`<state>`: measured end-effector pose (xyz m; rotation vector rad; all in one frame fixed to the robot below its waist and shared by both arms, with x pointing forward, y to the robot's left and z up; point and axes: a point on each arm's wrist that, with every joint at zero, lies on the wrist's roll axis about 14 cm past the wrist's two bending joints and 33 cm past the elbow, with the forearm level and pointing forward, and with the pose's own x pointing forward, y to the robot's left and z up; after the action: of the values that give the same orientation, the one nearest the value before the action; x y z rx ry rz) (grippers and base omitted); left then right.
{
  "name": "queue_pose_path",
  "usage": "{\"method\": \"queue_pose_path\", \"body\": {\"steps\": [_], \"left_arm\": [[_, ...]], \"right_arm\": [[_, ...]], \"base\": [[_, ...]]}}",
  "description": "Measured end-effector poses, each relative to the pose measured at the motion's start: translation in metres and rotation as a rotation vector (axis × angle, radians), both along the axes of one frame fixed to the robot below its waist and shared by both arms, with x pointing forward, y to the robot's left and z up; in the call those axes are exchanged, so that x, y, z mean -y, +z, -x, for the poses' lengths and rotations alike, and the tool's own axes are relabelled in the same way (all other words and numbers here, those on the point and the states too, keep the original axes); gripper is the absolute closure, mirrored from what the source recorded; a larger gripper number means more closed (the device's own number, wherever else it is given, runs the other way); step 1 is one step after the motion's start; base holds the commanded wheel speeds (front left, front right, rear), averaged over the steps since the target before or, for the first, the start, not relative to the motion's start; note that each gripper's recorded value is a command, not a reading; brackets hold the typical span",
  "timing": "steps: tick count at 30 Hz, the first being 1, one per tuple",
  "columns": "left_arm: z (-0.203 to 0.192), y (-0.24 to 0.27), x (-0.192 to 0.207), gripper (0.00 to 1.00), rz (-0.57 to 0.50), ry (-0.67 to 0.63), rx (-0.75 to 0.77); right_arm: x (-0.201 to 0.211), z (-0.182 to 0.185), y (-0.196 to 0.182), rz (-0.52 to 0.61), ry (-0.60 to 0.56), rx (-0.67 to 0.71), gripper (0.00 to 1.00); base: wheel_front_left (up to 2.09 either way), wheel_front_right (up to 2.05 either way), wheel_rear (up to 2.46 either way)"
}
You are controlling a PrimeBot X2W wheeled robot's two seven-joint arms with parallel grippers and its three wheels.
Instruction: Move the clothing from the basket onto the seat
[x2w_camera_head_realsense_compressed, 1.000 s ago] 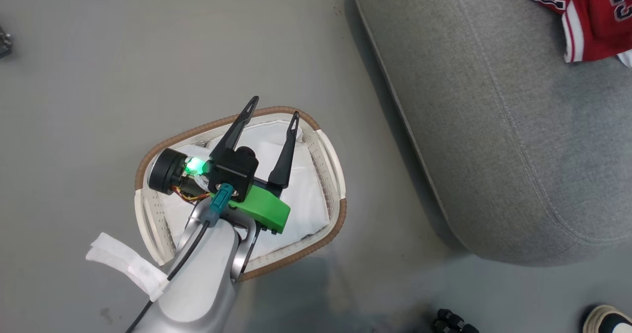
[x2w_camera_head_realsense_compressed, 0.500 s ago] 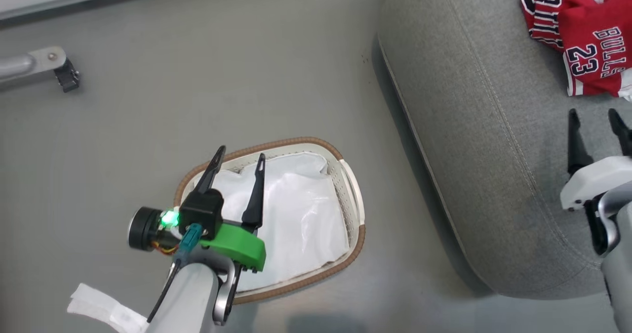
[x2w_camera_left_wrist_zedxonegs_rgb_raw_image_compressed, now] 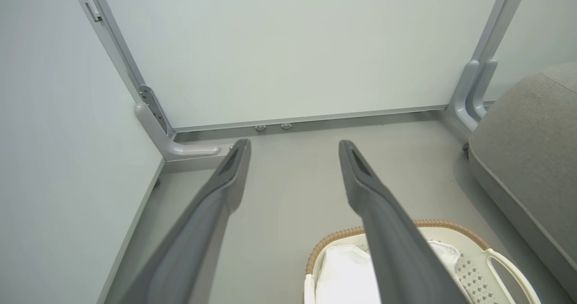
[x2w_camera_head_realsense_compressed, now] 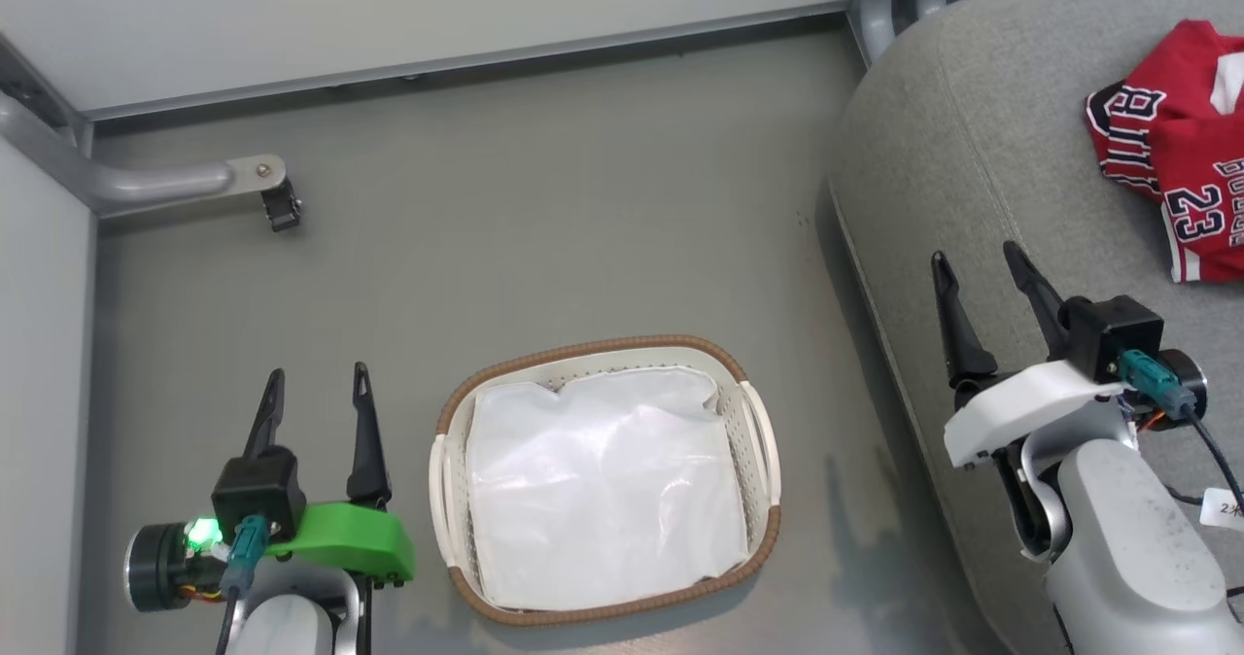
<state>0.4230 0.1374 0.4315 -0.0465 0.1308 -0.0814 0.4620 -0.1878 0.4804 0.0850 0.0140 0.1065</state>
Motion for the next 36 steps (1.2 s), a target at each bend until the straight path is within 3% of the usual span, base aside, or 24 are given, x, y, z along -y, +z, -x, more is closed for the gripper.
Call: {"method": "queue_pose_path", "body": {"steps": [10,21,22,28,36], "left_arm": [[0.048,0.01,-0.052,0.0,-0.023,0.149,0.008],[0.084,0.011,-0.056,0.0,0.073,0.166,0.004],[0.085,0.011,-0.055,1.0,0.076,0.161,0.006],[0.091,-0.005,-0.054,1.0,0.092,0.17,-0.051],[0.091,-0.008,-0.059,1.0,0.241,0.221,-0.087]], "right_arm": [[-0.036,0.034,-0.004,-0.054,0.062,-0.02,0.0],[-0.04,0.066,-0.006,-0.062,0.067,-0.028,0.0],[-0.04,0.067,-0.005,-0.062,0.067,-0.026,1.0],[-0.042,0.079,-0.028,-0.088,0.056,-0.104,1.0],[-0.032,0.077,-0.026,-0.232,-0.001,-0.126,1.0]], "base": [[0.0,0.0,0.0],[0.0,0.0,0.0],[0.0,0.0,0.0],[0.0,0.0,0.0],[0.0,0.0,0.0]]}}
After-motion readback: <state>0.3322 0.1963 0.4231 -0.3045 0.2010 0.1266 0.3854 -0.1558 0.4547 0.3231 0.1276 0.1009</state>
